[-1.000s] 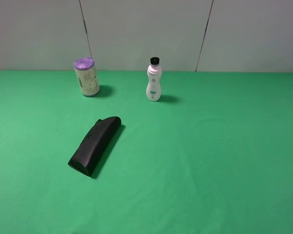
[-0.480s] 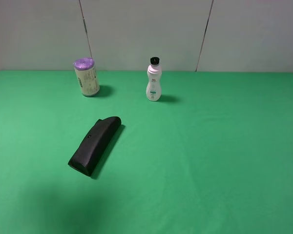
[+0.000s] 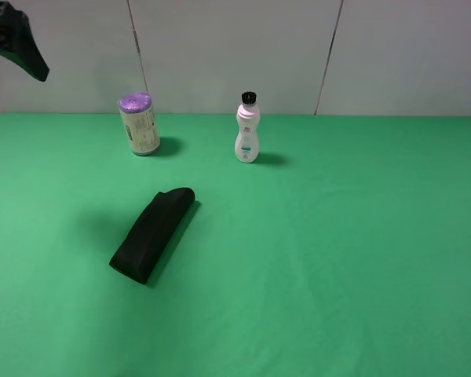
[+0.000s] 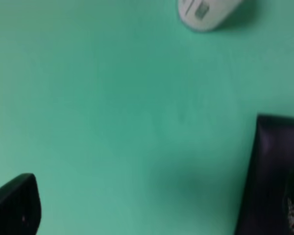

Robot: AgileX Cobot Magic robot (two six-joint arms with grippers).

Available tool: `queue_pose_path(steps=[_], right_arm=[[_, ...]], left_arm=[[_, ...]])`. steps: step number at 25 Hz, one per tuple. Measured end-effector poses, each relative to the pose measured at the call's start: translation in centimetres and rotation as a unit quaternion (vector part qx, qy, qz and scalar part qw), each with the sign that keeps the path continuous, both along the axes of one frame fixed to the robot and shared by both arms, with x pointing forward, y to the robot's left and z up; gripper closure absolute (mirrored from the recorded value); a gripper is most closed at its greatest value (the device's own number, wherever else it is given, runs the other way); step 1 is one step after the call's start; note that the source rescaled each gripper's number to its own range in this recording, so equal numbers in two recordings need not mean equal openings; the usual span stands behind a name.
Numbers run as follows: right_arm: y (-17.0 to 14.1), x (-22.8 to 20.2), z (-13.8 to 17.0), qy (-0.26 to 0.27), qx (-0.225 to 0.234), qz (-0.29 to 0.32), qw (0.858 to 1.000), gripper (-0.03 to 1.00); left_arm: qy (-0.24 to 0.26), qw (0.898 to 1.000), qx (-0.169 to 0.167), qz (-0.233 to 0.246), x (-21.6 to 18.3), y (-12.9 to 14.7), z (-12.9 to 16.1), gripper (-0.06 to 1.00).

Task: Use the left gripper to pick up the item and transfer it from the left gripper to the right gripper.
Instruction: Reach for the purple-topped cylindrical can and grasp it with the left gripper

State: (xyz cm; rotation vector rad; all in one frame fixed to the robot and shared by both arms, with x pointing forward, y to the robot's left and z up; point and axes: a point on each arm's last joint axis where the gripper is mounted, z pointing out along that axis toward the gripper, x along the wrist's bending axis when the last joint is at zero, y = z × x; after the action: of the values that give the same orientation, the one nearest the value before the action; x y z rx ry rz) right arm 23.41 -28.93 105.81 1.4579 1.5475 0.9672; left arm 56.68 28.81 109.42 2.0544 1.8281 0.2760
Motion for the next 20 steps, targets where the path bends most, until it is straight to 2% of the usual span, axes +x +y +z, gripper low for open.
queue_pose_path(steps=[8,11,17,20], right_arm=[[0.0,0.0,0.0,0.000,0.000,0.000,1.000,-0.03],[0.0,0.0,0.0,0.000,0.000,0.000,1.000,-0.03],[0.0,0.0,0.0,0.000,0.000,0.000,1.000,-0.03],[0.0,0.0,0.0,0.000,0.000,0.000,1.000,-0.03]], left_arm=[[0.009,0.999,0.029,-0.044,8.4,-3.7,-4.1,-0.06],[0.011,0.998,0.029,-0.057,10.7,-5.7,-5.7,-0.06],[0.026,0.997,0.028,-0.074,13.4,-9.1,-9.0,-0.06],[0.031,0.996,0.045,-0.075,14.0,-10.1,-10.3,-0.06]])
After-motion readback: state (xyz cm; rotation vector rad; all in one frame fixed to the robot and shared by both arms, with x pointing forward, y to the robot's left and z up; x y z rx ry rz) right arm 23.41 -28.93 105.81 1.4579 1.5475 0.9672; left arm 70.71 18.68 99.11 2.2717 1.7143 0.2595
